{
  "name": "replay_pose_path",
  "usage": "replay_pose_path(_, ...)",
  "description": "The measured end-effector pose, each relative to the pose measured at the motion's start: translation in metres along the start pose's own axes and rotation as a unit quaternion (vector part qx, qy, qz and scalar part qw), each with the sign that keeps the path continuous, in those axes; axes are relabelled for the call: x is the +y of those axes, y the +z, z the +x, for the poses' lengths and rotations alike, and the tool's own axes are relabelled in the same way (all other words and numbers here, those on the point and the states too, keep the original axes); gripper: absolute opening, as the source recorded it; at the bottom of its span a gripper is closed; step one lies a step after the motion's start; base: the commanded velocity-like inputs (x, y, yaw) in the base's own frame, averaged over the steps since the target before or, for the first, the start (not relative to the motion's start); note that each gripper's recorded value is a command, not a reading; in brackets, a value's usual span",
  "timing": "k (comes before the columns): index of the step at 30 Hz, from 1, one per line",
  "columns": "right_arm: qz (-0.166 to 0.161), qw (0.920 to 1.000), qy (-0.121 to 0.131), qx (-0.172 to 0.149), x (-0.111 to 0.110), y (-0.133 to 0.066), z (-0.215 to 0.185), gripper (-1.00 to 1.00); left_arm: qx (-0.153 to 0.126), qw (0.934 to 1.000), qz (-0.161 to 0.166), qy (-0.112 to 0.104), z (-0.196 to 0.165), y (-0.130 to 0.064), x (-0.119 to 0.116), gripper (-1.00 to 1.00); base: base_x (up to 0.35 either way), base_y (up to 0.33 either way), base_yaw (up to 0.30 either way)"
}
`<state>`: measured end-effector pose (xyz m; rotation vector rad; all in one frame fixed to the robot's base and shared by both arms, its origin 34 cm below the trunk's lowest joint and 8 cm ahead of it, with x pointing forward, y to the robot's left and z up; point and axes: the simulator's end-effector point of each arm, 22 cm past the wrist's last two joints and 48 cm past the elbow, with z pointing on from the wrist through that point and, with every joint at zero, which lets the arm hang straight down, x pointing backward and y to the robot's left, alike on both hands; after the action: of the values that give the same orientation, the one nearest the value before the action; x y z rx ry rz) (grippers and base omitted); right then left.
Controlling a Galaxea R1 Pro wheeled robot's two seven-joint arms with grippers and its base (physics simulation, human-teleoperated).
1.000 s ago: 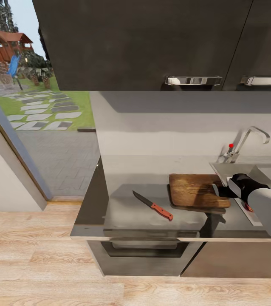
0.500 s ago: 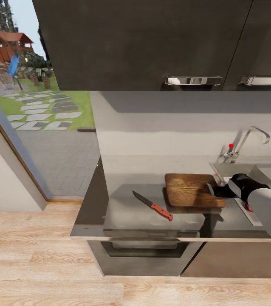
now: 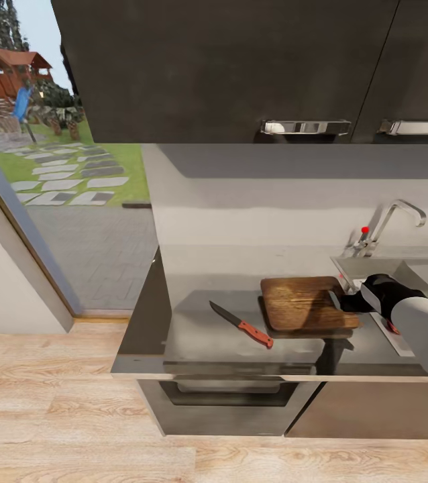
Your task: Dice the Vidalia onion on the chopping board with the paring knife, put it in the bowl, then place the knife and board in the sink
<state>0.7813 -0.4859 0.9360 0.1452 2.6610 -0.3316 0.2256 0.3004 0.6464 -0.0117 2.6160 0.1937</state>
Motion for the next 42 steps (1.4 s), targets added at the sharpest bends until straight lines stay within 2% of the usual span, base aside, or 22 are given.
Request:
replay_pose_path(11,0.001,1.0000,0.000,0.000,0.000,0.000,0.000,-1.00,0.000,1.0000,0.000,0.001,0.000,0.000,0.000,1.00,0.000,0.000,0.000)
replay_pose_path(12,0.001,1.0000,0.000,0.000,0.000,0.000,0.000,1.00,0.000,1.0000,0.000,0.001,0.000,0.000,0.000,1.00,0.000,0.000,0.000)
replay_pose_path(34,0.000,1.0000,0.001,-0.002,0.000,0.000,-0.001,1.00,0.000,1.0000,0.001,0.001,0.000,0.000,0.000,1.00,0.000,0.000,0.000)
replay_pose_path(42,0.001,0.9998,0.006,-0.021,-0.004,-0.006,-0.017,1.00,0.000,1.0000,0.000,0.000,0.000,0.000,0.000,1.00,0.000,0.000,0.000)
